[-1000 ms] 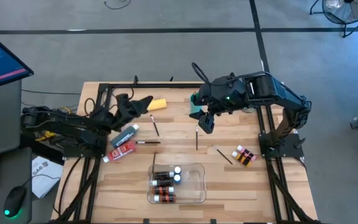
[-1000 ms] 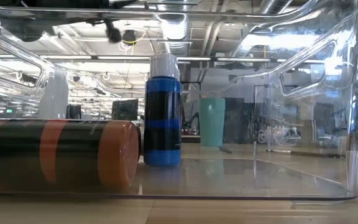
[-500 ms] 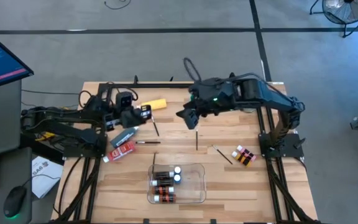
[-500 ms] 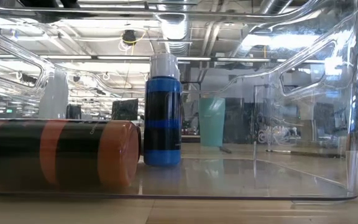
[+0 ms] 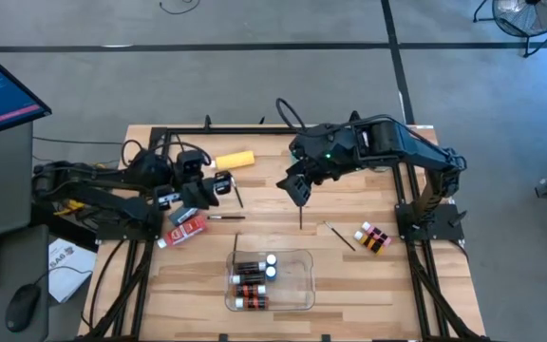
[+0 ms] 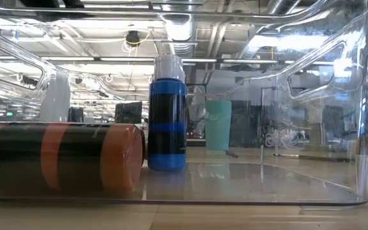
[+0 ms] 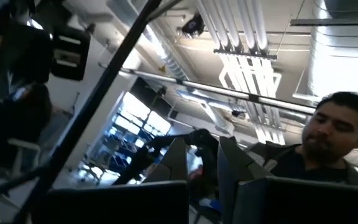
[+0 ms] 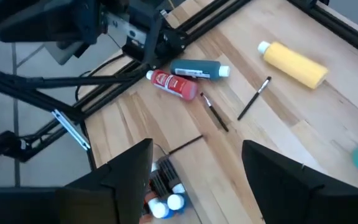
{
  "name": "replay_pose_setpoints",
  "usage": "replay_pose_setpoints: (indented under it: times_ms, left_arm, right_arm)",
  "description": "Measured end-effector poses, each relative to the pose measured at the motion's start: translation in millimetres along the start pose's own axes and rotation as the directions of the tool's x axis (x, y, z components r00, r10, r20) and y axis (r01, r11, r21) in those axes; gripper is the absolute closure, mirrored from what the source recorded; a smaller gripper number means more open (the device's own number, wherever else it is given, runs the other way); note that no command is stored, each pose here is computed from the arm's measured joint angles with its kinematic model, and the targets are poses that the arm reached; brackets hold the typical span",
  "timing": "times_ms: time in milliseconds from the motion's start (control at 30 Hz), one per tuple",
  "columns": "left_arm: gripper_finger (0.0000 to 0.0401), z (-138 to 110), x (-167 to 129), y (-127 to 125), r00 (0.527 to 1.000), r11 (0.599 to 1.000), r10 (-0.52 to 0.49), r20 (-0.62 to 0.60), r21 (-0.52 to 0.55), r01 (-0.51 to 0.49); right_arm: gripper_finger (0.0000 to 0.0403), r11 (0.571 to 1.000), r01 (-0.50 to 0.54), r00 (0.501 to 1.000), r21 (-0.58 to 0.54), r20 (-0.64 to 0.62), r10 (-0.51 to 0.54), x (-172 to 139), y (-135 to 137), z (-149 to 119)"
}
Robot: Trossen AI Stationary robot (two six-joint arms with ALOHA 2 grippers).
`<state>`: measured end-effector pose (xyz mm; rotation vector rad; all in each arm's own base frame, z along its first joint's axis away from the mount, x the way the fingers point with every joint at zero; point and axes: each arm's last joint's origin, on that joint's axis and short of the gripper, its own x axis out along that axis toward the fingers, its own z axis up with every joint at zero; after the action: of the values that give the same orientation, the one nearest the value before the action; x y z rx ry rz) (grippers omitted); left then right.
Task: Pick & Place Paint Supplies
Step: Put the dark yellow paint bottle into the transparent bin
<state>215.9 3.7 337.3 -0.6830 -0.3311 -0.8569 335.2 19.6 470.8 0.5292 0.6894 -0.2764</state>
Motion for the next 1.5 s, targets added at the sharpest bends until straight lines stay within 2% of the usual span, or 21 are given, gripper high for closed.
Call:
replay_pose_setpoints:
  times_ms: [200, 600, 733, 900, 1067, 1267, 1500]
  left_arm:
    - [0.0399, -5.5, 8.1, -4.0, 0.992, 0.996, 0.044, 0.121, 0.073, -0.053]
    - [0.0399, -8.9, 9.4, -2.0, 0.992, 0.995, 0.071, 0.106, 0.062, -0.077]
    - [0.0399, -11.9, 10.4, 0.1, 0.992, 0.994, 0.095, 0.088, 0.037, -0.098]
    - [0.0399, -14.1, 10.2, 3.0, 0.99, 0.992, 0.122, 0.067, 0.017, -0.123]
    - [0.0399, -15.0, 10.3, 4.3, 0.99, 0.991, 0.129, 0.06, 0.033, -0.131]
    - [0.0399, -15.2, 10.3, 4.7, 0.99, 0.991, 0.131, 0.058, 0.031, -0.133]
    - [0.0399, -16.5, 11.0, 4.3, 0.99, 0.991, 0.129, 0.052, 0.026, -0.131]
  right_arm:
    - [0.0163, 1.0, 0.004, 1.0, -0.013, -0.005, -0.004, 5.3, 0.8, 0.1]
    - [0.0163, 0.999, 0.0, 1.0, -0.033, -0.024, -0.001, 4.5, -1.7, 0.0]
    - [0.0163, 0.998, 0.043, 0.994, -0.051, -0.101, -0.048, 3.4, -4.6, -8.7]
    - [0.0163, 0.984, 0.146, 0.943, -0.106, -0.287, -0.171, 2.5, -8.9, -33.2]
    - [0.017, 0.977, 0.15, 0.931, -0.15, -0.31, -0.19, 6.9, -3.4, -45.6]
    - [0.0198, 0.966, 0.175, 0.904, -0.19, -0.358, -0.234, 20.6, -2.6, -58.7]
    - [0.0234, 0.937, 0.243, 0.829, -0.249, -0.448, -0.334, 49.7, -13.0, -81.1]
